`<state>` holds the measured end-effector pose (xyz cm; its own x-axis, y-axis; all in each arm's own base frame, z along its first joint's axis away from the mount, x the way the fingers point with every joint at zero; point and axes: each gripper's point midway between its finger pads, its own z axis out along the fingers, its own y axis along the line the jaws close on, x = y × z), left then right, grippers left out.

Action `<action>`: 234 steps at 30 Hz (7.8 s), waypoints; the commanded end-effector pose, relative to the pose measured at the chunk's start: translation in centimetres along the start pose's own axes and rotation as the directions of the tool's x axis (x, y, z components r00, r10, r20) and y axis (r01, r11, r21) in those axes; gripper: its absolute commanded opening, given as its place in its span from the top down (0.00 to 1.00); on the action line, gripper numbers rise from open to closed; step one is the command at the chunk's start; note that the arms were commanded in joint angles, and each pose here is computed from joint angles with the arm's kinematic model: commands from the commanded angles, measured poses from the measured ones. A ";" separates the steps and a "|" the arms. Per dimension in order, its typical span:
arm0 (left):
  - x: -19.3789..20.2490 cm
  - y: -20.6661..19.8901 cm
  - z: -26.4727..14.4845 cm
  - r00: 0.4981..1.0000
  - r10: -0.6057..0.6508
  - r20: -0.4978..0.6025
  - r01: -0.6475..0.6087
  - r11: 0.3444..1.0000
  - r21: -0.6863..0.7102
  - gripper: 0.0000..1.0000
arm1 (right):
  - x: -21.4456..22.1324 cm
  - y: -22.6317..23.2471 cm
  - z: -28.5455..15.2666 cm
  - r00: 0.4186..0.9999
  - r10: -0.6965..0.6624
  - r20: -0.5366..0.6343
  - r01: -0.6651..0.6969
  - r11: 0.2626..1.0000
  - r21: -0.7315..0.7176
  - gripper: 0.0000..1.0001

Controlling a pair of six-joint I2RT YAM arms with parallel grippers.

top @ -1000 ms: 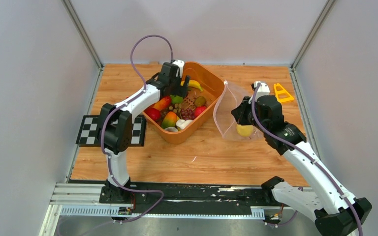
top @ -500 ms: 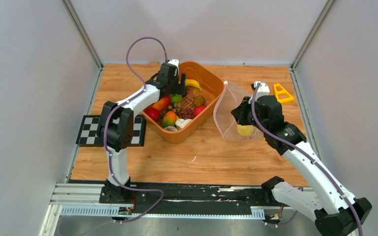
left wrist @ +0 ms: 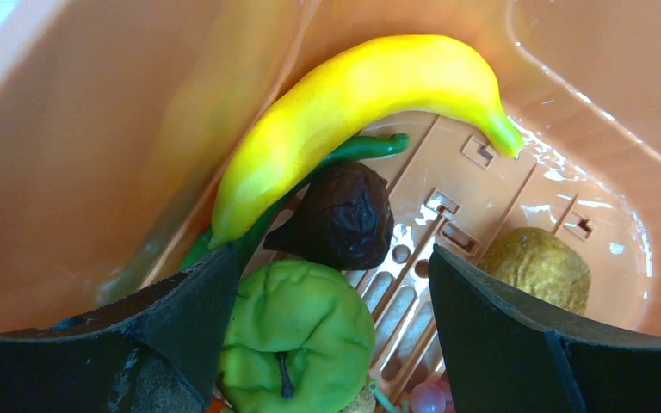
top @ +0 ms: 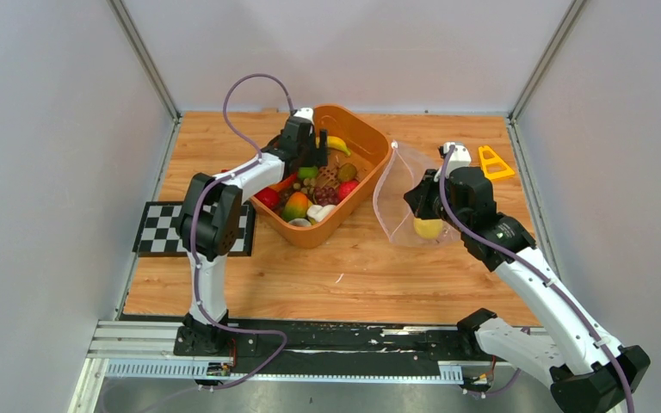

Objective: Place the food in the zip-top bag and seal the zipper

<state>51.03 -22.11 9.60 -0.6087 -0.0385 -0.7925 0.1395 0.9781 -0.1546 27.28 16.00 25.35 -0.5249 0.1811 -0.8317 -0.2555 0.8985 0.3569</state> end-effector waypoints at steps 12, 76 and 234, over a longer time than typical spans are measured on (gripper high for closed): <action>3.8 -3.0 -0.4 0.998 -0.021 -0.063 0.034 0.976 0.216 0.35 | -0.8 0.1 0.1 0.999 -0.020 0.026 0.020 1.000 -0.007 1.00; -5.0 -16.8 -26.8 0.951 -0.063 0.303 -0.192 0.648 0.737 0.48 | -1.3 0.5 0.6 0.999 0.006 0.049 -0.005 1.000 -0.021 1.00; -3.6 -11.4 -24.8 0.973 0.101 0.209 -0.187 0.871 0.454 0.74 | -1.5 0.5 -0.4 0.993 0.013 0.116 -0.007 0.999 -0.049 1.00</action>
<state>33.40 -26.28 23.96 -0.4764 0.1493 -0.8665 0.5204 0.8422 -0.1410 27.27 15.41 24.68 -0.4685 0.1924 -0.8623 -0.2697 0.8983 0.3469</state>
